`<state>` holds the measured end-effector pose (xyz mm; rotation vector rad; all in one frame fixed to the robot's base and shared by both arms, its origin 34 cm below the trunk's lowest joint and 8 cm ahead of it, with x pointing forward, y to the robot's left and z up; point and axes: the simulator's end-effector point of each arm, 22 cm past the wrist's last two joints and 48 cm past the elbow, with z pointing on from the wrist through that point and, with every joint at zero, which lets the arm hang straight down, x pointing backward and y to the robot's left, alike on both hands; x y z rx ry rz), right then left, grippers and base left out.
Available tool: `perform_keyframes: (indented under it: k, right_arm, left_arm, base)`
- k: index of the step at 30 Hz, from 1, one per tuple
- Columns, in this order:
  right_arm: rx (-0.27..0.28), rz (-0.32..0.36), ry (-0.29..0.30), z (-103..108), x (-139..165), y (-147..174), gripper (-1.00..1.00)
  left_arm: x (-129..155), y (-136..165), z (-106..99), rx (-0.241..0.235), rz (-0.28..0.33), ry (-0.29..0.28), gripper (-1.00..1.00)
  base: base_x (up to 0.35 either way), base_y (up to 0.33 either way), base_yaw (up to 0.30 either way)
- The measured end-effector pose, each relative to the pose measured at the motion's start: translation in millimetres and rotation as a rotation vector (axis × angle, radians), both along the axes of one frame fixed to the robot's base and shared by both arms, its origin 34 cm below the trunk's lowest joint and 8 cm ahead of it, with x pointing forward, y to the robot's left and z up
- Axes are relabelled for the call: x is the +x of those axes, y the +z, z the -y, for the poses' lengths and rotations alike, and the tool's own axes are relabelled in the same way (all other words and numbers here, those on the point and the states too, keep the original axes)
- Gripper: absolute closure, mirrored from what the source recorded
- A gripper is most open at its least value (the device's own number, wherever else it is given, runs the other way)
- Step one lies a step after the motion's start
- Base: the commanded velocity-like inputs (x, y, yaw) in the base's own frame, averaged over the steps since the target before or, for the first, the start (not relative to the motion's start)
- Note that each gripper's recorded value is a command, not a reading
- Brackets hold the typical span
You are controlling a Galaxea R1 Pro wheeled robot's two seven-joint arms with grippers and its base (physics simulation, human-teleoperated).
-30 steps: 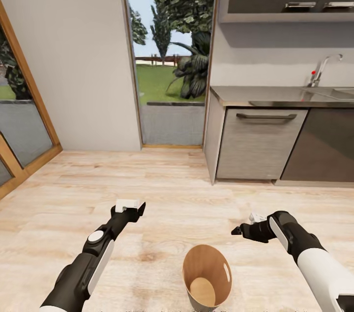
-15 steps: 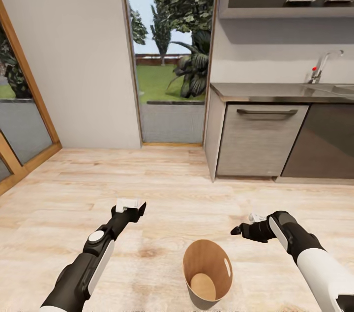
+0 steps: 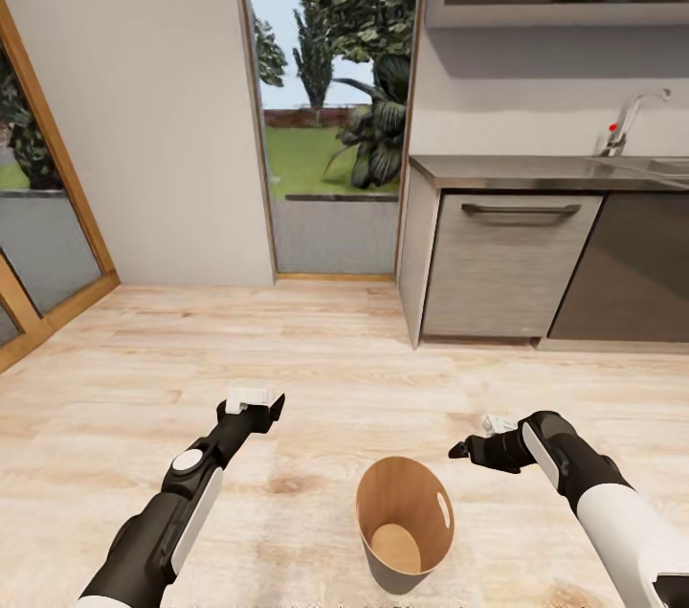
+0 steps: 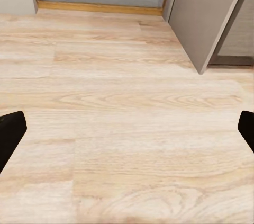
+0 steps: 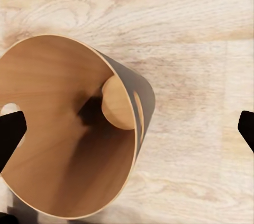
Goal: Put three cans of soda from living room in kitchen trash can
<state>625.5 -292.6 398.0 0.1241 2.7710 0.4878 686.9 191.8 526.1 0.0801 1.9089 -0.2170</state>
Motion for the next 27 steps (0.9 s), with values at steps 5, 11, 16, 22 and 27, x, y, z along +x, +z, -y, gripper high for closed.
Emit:
perform_keyframes:
  k: [5,11,16,22,27]
  right_arm:
    - [-0.005,-0.001,0.001,0.3,-3.2,-11.7,-1.0]
    - [-0.009,-0.001,0.003,0.5,-7.0,-25.7,-1.0]
    - [-0.01,-0.021,0.002,0.6,-9.8,-37.2,-1.0]
    - [-0.011,-0.045,0.003,0.6,-13.6,-51.0,-1.0]
    - [-0.011,-0.066,0.003,0.6,-17.0,-62.4,-1.0]
  left_arm:
    - [-3.0,-10.9,0.8,-0.001,0.001,-0.003,-1.0]
    - [-6.9,-24.4,1.2,-0.002,0.002,-0.005,-1.0]
    - [-7.0,-37.0,1.3,-0.001,-0.018,-0.005,-1.0]
    - [-7.8,-52.7,1.3,-0.001,-0.043,-0.005,-1.0]
    - [-8.6,-65.5,1.3,-0.001,-0.063,-0.005,-1.0]
  base:
    - [0.0,0.0,0.0]
    - [0.0,0.0,0.0]
    - [0.0,0.0,0.0]
    - [0.0,0.0,0.0]
    - [0.0,0.0,0.0]
